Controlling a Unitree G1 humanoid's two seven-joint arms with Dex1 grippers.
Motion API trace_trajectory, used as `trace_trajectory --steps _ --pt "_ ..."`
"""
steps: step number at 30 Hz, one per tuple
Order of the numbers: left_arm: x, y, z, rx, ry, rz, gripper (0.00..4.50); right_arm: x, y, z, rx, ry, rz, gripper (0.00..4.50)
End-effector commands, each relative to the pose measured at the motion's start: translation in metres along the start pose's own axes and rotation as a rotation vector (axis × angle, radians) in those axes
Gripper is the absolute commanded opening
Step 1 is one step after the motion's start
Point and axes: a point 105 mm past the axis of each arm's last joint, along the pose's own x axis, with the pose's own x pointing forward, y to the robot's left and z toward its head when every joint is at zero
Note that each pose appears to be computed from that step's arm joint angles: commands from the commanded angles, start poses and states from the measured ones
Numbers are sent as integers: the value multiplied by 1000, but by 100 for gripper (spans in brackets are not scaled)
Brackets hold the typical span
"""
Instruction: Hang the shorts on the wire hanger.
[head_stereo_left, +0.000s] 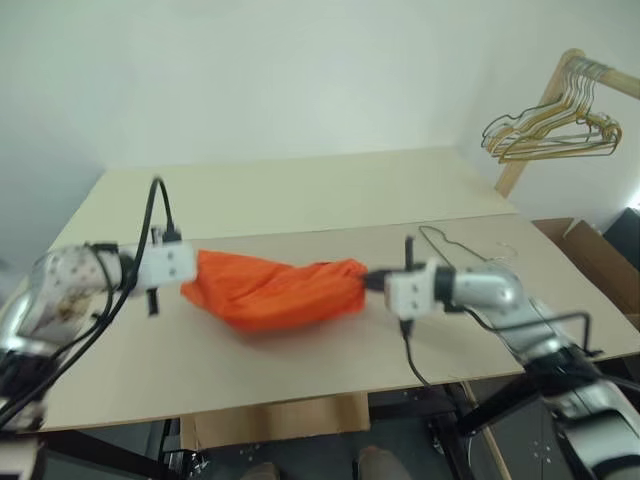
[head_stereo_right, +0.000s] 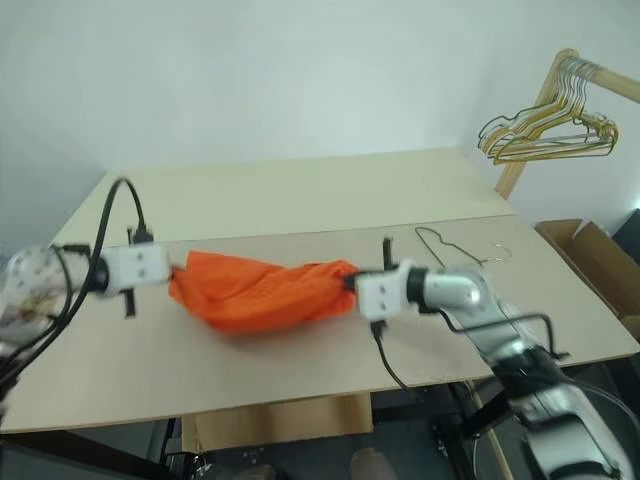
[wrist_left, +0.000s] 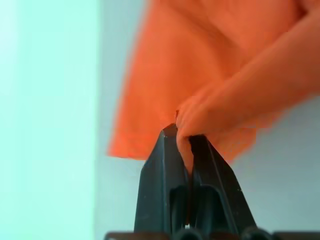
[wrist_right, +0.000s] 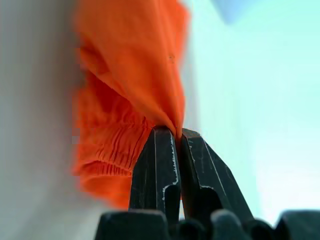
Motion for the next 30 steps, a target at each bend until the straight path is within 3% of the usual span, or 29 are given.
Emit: trace_trajectory --steps 1,5,9,12,14,16,18,21,23,28,30 --pt "10 82 6 -35 67 380 4 4 -87 -25 -94 150 -364 0" --pt "-3 170 34 -98 58 791 4 8 -166 -29 -100 247 -728 0" --pt "-56 232 80 -108 -14 1202 4 -21 -230 -2 -101 225 -1161 0" --pt "-77 245 103 -48 -83 1332 4 -36 -241 8 -114 158 -1292 0" --pt "-71 241 110 4 -134 1311 4 -30 -227 2 -151 143 -1224 0" --pt "-54 227 110 39 -190 1219 4 -19 -200 -12 -202 141 -1082 0" --pt "-22 196 98 108 -227 1033 4 -10 -157 -34 -246 150 -896 0" --pt "13 141 79 157 -276 778 4 -10 -107 -56 -288 161 -708 0" --pt "26 86 62 119 -311 573 4 -11 -69 -68 -308 157 -561 0" --pt "2 -35 47 -12 -300 102 4 -9 -12 -74 -340 104 -315 0" --pt "-10 -57 48 -8 -282 -5 4 -8 -2 -73 -354 84 -264 0"
